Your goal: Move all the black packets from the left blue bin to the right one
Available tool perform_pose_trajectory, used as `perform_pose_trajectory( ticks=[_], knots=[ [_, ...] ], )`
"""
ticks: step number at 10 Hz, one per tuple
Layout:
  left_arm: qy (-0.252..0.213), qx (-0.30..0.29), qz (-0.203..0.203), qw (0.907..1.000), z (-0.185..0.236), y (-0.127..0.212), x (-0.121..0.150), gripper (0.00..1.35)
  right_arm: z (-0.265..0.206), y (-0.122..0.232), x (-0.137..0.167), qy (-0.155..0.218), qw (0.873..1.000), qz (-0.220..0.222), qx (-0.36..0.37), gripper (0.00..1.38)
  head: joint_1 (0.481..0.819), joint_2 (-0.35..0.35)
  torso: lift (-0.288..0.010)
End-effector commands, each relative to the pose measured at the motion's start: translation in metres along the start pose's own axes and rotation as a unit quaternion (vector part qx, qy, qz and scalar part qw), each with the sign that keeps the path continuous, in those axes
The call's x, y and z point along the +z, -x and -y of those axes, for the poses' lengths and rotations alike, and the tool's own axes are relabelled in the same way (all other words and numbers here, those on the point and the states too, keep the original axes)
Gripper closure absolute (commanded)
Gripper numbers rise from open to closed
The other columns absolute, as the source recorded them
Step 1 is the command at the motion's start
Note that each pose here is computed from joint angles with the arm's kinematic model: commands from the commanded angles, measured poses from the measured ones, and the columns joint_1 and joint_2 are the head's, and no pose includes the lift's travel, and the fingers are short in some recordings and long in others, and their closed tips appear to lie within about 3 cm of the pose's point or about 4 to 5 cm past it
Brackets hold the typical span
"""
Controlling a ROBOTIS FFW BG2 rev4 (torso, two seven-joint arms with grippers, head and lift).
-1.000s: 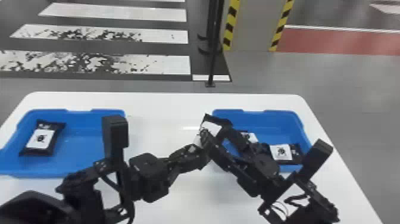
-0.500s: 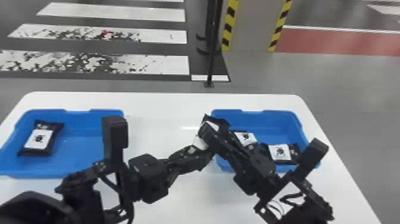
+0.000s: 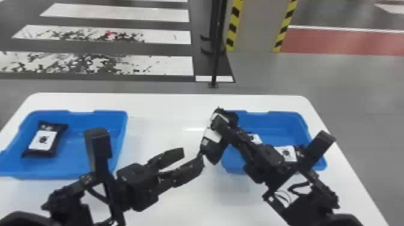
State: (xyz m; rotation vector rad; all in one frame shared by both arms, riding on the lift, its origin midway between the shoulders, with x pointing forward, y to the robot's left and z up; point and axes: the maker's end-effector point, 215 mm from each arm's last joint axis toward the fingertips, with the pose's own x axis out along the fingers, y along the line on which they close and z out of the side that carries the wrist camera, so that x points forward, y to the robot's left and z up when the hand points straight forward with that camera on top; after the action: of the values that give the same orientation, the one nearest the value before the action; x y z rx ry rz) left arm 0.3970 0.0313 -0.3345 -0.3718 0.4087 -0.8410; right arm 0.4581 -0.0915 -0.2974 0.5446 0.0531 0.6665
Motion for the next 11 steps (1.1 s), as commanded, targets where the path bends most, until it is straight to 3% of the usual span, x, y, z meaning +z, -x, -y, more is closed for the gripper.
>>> perform_pose_trajectory(
  ticks=[1,4,6,7,9,10,11],
  knots=[
    [0.014,0.019,0.008,0.9997,-0.012,0.016,-0.004,0.17,0.04,-0.005,0.014,0.022,0.999,0.002,-0.027,1.28,0.695,-0.08,-0.14],
    [0.018,0.035,0.036,0.9986,-0.021,0.032,0.011,0.17,0.144,0.004,0.032,0.079,0.99,-0.019,-0.113,1.28,0.695,-0.115,-0.14],
    [0.019,0.05,0.043,0.9977,-0.032,0.042,0.014,0.17,0.211,0.023,0.036,0.108,0.977,-0.042,-0.181,1.27,0.695,-0.155,-0.14],
    [0.019,0.059,0.046,0.997,-0.039,0.048,0.016,0.17,0.236,0.035,0.035,0.119,0.968,-0.054,-0.212,1.16,0.695,-0.181,-0.14],
    [0.019,0.071,0.046,0.9962,-0.047,0.057,0.015,0.17,0.245,0.045,0.031,0.137,0.961,-0.07,-0.23,0.39,0.695,-0.213,-0.14],
    [0.009,0.085,0.051,0.995,-0.056,0.062,0.021,0.17,0.229,0.054,0.027,0.145,0.961,-0.07,-0.226,0.15,0.695,-0.213,-0.14],
    [-0.002,0.107,0.053,0.9928,-0.073,0.073,0.027,0.17,0.211,0.066,0.018,0.152,0.96,-0.073,-0.225,0.12,0.695,-0.209,-0.14]
  ],
)
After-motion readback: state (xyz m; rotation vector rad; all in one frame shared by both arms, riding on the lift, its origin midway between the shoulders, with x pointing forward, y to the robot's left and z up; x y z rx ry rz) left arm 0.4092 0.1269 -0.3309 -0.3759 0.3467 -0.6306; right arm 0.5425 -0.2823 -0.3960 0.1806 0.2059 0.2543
